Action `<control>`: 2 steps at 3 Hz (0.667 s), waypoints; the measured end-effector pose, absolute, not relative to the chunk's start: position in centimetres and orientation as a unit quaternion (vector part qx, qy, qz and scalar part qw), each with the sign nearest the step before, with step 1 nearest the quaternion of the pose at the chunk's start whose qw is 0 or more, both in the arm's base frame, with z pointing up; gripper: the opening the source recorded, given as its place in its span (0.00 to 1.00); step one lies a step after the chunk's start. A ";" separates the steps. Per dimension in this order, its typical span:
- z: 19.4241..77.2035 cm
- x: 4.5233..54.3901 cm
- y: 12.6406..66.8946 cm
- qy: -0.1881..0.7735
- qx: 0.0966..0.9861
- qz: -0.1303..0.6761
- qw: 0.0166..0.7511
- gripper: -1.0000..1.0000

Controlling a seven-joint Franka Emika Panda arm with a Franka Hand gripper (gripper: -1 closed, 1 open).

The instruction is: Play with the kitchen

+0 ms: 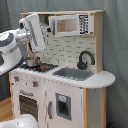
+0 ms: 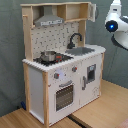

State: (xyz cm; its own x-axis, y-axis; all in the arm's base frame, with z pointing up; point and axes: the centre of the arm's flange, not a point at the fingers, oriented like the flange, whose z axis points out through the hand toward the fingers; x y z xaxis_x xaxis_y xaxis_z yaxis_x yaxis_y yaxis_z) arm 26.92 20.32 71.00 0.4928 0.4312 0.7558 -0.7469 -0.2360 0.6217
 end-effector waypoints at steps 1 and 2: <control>71.4 28.4 19.8 -0.101 0.619 0.502 0.595 0.00; 71.1 30.3 19.7 -0.065 0.628 0.512 0.582 0.00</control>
